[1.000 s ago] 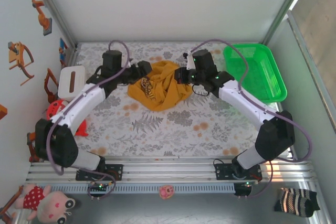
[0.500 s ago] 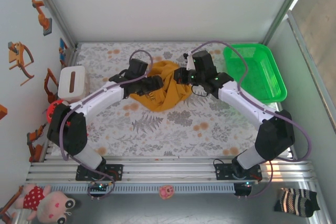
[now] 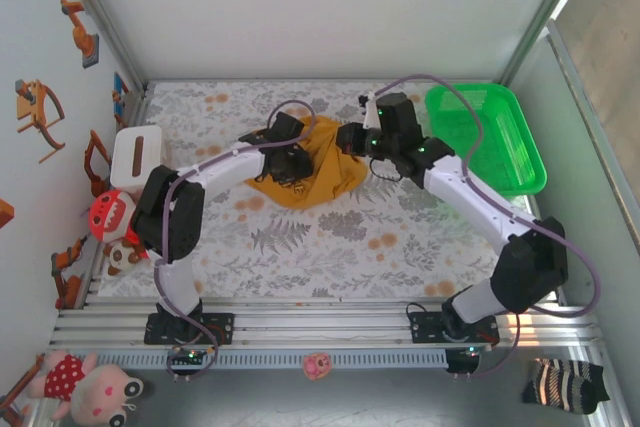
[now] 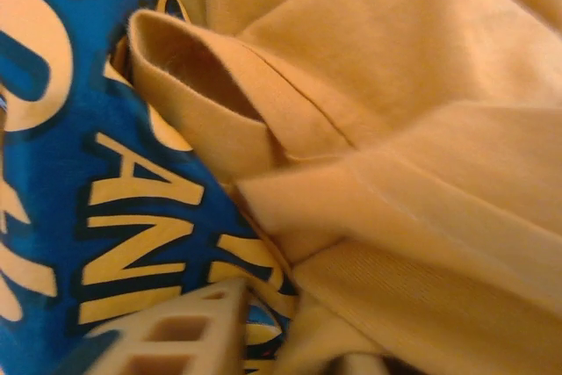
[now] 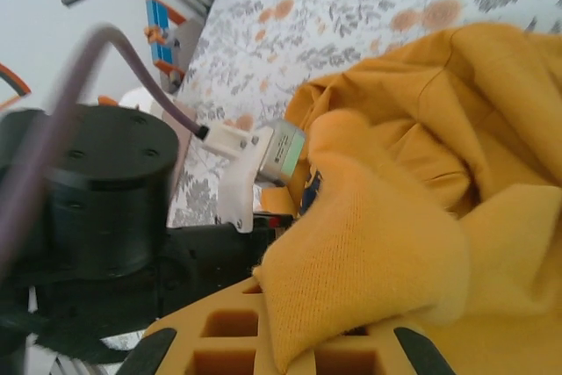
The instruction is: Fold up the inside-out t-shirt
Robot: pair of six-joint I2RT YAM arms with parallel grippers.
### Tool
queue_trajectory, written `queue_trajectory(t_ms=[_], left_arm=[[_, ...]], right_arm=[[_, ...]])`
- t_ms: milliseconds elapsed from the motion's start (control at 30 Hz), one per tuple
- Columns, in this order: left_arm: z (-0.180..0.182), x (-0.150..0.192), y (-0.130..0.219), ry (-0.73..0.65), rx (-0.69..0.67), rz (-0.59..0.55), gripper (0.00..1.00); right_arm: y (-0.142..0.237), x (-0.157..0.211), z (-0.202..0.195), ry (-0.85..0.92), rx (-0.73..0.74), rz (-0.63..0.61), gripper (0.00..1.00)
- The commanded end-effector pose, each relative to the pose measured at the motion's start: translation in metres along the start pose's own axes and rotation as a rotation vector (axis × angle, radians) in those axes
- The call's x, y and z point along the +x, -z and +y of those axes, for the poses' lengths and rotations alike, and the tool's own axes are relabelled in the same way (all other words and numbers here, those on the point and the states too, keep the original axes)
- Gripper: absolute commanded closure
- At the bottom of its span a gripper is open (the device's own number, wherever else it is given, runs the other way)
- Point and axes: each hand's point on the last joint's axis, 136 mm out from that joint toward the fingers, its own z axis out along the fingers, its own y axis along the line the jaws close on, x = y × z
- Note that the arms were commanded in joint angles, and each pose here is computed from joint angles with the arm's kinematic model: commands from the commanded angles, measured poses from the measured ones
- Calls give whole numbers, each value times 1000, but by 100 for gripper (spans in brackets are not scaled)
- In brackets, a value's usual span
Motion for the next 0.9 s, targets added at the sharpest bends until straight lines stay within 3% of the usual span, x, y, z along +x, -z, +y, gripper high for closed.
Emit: queue_trajectory(t_ms=[0, 133, 233, 433, 467, 500, 533, 567, 667, 867], left_arm=[[-6, -26, 34, -61, 36, -65, 88], [-51, -47, 93, -129, 350, -133, 100], [-85, -41, 139, -219, 608, -121, 100], [-112, -22, 188, -315, 942, -78, 100], [-113, -22, 191, -316, 973, -80, 100], [-112, -23, 193, -310, 994, -87, 100], [-111, -24, 195, -306, 1009, -89, 100], [-109, -26, 195, -306, 1012, -95, 100], [-102, -30, 192, -297, 1010, -102, 100], [-95, -41, 182, -245, 1035, -92, 100]], right_arm=[[32, -30, 5, -11, 1, -122, 100], [12, -7, -43, -79, 144, -80, 100], [-13, 12, -76, -139, 220, -52, 100], [-61, 31, -126, -201, 337, -5, 100], [-67, 32, -124, -199, 321, 19, 93], [-72, 31, -117, -191, 287, 43, 77], [-72, 30, -110, -183, 264, 56, 68], [-66, 29, -104, -178, 253, 55, 64], [-35, 24, -90, -152, 248, 24, 54], [22, 17, -43, -108, 142, -18, 48]])
